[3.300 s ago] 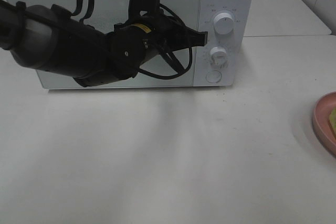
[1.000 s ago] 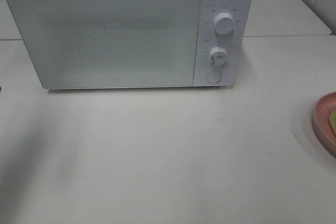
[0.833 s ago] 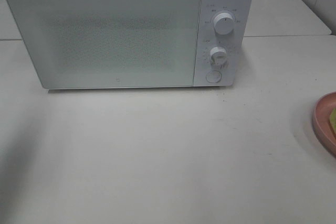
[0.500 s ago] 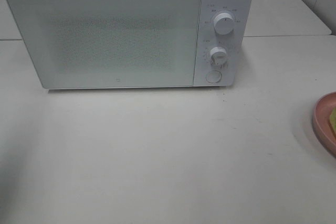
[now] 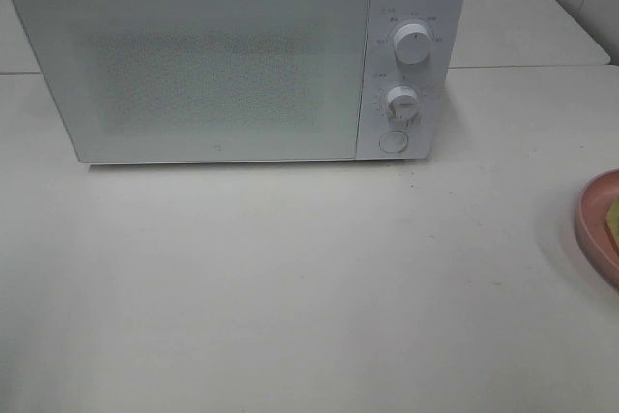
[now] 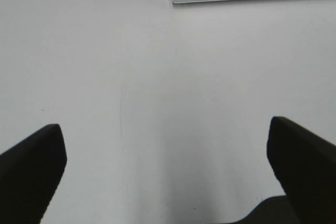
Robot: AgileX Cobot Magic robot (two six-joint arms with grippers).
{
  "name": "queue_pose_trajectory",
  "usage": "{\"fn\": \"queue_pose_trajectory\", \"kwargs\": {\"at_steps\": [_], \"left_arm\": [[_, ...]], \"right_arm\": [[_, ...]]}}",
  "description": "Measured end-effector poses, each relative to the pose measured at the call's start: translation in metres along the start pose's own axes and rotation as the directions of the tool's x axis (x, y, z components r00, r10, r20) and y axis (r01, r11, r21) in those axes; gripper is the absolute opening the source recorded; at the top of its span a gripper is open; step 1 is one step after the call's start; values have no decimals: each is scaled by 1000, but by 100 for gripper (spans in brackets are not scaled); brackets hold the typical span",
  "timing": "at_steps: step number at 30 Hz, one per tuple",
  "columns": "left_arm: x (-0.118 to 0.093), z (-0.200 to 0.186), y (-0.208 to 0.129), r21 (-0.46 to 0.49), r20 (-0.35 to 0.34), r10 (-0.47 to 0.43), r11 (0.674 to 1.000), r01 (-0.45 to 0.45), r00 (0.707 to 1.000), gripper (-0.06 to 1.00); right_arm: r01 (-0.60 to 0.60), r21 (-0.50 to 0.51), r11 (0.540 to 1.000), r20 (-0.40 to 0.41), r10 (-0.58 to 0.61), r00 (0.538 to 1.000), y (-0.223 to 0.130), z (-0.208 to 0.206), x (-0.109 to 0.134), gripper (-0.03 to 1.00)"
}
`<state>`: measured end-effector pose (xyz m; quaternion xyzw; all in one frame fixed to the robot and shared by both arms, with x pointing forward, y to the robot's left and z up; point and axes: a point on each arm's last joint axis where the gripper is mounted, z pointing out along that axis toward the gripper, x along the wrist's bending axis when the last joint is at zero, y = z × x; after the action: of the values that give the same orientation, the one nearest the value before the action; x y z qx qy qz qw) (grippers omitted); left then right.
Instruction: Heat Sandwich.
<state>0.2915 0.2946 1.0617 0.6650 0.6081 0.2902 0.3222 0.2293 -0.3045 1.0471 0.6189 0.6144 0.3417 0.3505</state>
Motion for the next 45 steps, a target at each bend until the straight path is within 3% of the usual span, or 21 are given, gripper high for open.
{"fn": "queue_pose_trajectory", "kwargs": {"at_steps": [8,20,45], "left_arm": [[0,-12,-22,-24,-20,2,1000,-3,1000,98],[-2,-39,-40,-229,-36,-6,973,-3,999,98],[-3,-40,-41,-235,-36,-5,972,-3,999,98]], "right_arm": [[0,0,1000,0,0,1000,0,0,0,71],[0,0,1000,0,0,1000,0,0,0,71],[0,0,1000,0,0,1000,0,0,0,71]]}}
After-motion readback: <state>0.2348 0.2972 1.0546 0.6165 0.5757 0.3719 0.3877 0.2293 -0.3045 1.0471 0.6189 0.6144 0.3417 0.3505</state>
